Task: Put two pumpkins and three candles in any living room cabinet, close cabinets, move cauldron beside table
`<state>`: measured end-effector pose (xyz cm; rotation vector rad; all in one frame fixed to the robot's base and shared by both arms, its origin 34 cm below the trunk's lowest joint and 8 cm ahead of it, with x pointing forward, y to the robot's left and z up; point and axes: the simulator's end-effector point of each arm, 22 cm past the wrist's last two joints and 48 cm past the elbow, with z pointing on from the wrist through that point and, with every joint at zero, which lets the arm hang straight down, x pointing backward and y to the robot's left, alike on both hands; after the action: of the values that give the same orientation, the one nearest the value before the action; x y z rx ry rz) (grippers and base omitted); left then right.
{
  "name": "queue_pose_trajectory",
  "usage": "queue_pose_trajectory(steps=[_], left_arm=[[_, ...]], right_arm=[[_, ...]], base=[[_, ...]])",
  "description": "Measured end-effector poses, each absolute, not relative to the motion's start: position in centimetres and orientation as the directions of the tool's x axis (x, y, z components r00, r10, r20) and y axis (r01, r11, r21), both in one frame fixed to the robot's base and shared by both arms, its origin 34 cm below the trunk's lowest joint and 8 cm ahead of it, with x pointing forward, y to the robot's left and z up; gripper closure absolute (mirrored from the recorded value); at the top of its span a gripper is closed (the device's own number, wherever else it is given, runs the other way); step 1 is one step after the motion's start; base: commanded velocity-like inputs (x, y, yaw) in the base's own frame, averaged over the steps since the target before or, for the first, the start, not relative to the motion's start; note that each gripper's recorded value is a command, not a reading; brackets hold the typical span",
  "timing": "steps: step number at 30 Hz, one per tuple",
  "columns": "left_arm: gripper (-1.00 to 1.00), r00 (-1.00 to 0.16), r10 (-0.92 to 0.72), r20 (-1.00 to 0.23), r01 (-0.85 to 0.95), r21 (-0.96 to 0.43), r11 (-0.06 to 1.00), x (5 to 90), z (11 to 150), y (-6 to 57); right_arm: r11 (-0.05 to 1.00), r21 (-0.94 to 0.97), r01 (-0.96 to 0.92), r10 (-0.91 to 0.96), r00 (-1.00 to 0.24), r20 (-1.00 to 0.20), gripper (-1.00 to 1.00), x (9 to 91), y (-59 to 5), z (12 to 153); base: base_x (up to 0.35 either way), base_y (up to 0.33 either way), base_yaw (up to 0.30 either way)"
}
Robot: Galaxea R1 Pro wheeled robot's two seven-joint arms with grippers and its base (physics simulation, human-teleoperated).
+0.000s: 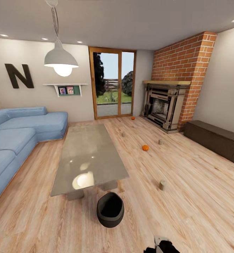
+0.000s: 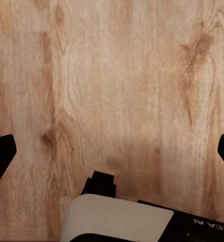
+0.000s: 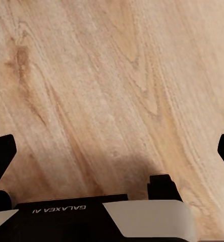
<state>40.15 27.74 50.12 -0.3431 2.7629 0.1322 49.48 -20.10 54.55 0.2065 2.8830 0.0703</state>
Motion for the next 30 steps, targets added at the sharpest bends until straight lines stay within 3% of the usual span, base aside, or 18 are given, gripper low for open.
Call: queue_pose_trajectory(steps=[11,30], left_arm=[[-1.0,-0.907,-0.22,-0.359,-0.253,0.048,0.966,40.23,50.15,27.76],[-1.0,-0.907,-0.219,-0.359,-0.253,0.048,0.966,40.23,50.15,27.82]], right_arm=[[0.987,0.07,0.143,0.156,-0.957,-0.243,-1.0,49.51,-20.09,54.56],[0.987,0.071,0.146,0.16,-0.956,-0.246,-1.0,49.58,-20.17,54.57]], base=[[-0.291,0.0,0.0],[-0.034,0.007,0.0]])
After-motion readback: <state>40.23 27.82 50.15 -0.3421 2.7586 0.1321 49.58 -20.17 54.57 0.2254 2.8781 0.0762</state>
